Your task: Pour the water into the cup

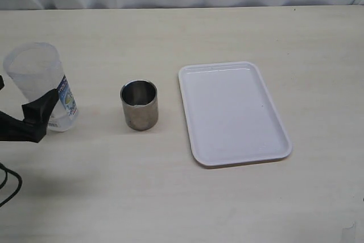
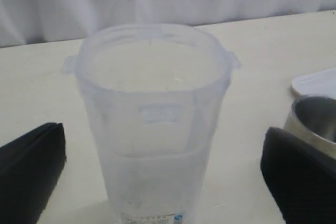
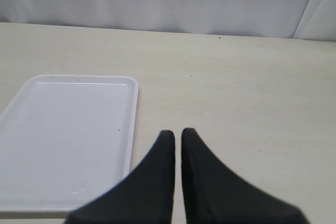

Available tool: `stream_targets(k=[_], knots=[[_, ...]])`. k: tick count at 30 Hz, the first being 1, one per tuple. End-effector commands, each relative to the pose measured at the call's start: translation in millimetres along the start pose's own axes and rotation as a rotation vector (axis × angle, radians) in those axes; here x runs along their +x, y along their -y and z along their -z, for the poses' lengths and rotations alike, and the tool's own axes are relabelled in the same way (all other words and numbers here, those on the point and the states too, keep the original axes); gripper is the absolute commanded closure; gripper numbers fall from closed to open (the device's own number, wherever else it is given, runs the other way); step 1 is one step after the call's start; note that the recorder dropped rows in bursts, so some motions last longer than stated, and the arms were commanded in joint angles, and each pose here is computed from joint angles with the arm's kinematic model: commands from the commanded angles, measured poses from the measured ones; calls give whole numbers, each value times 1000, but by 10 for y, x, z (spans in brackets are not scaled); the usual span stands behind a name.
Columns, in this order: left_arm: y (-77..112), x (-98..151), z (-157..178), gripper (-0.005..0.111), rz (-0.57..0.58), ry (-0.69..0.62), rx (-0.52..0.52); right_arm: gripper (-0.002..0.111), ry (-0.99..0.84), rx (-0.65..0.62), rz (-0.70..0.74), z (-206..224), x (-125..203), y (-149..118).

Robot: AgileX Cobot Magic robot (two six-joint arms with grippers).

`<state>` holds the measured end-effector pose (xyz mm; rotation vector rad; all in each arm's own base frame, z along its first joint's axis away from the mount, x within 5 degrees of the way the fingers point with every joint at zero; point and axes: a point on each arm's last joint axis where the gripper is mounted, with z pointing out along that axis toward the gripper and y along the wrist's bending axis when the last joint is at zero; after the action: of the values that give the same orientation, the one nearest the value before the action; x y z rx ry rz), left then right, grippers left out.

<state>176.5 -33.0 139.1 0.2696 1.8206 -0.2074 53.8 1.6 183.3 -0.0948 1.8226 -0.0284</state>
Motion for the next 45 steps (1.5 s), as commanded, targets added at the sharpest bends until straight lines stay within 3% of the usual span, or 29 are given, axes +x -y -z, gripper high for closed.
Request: stream_targets(k=[1, 21, 45], knots=[[-35, 63, -133, 12, 1, -29, -4, 104, -1, -2, 3, 0, 10, -2], [-120, 248, -599, 12, 19, -74, 3, 104, -1, -2, 3, 0, 10, -2], [-112, 224, -655, 12, 14, -59, 26, 104, -1, -2, 3, 0, 10, -2]])
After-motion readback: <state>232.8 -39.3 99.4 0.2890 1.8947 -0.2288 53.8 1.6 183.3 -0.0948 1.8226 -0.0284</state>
